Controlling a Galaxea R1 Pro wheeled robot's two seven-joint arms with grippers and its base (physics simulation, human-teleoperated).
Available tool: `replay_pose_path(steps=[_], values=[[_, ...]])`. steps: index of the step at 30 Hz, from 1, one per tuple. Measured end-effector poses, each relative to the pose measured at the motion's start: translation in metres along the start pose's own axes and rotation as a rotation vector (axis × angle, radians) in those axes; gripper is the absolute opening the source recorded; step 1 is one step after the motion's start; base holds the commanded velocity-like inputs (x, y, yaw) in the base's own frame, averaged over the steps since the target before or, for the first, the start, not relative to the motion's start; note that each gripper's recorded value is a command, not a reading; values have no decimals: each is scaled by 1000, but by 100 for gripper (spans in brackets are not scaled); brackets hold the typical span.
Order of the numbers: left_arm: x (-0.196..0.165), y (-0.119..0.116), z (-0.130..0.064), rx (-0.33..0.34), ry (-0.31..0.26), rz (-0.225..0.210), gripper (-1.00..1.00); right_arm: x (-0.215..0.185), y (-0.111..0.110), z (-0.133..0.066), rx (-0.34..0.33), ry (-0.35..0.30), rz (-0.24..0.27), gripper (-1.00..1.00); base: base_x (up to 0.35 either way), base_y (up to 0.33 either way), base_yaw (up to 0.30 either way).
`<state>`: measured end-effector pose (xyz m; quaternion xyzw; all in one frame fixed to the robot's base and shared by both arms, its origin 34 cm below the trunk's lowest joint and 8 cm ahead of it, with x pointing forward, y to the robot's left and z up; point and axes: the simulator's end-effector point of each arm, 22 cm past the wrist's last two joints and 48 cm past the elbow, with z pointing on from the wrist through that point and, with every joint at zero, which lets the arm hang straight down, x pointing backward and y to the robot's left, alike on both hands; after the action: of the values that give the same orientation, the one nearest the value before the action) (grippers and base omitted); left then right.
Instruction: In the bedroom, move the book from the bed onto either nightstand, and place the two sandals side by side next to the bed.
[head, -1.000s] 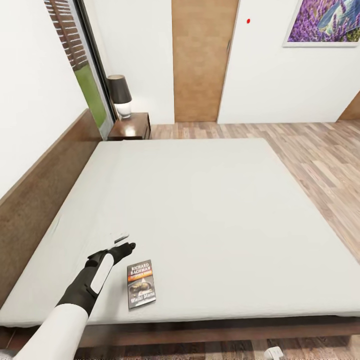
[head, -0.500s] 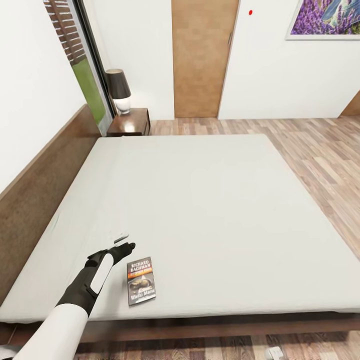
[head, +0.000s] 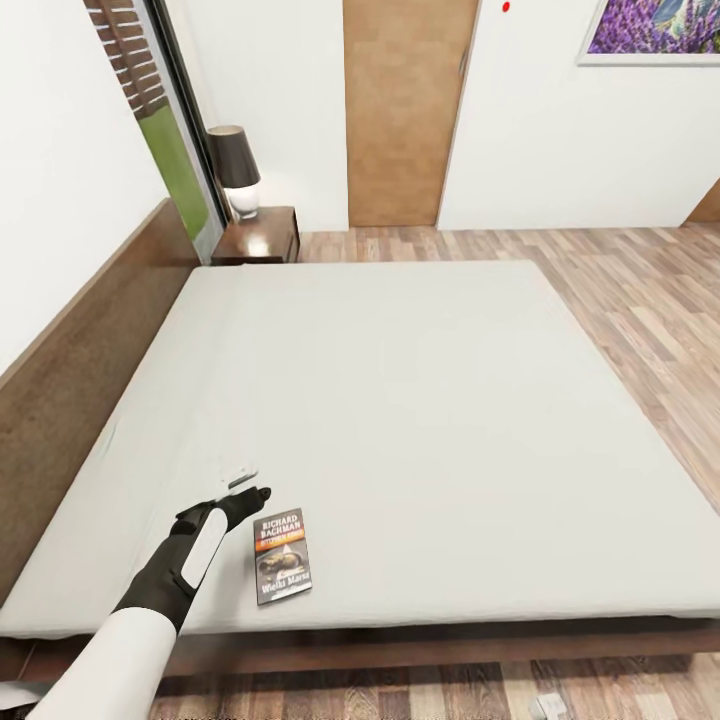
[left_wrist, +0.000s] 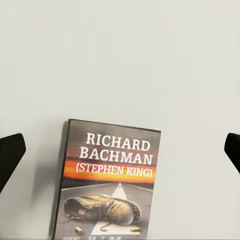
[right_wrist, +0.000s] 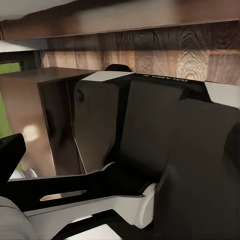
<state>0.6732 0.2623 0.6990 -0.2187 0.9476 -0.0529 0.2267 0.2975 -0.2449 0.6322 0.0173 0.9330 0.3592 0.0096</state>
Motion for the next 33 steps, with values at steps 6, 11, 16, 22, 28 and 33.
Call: replay_pose_path(steps=[6,11,16,22,28,33], values=[[6,3,4,-6,12,0,100,3,-1,1,0,7,6,100,0,0,0],[10,5,7,-10,20,-1,100,6,-2,2,1,13,11,100,0,0,0],[14,6,10,-13,26,-1,100,9,-3,3,1,19,17,100,0,0,0],[18,9,13,-17,33,-1,100,13,-4,4,1,26,24,100,0,0,0],[22,10,16,-19,41,-1,100,16,-5,5,2,32,29,100,0,0,0],[23,10,17,-18,43,-1,100,17,-6,6,2,34,32,100,0,0,0]])
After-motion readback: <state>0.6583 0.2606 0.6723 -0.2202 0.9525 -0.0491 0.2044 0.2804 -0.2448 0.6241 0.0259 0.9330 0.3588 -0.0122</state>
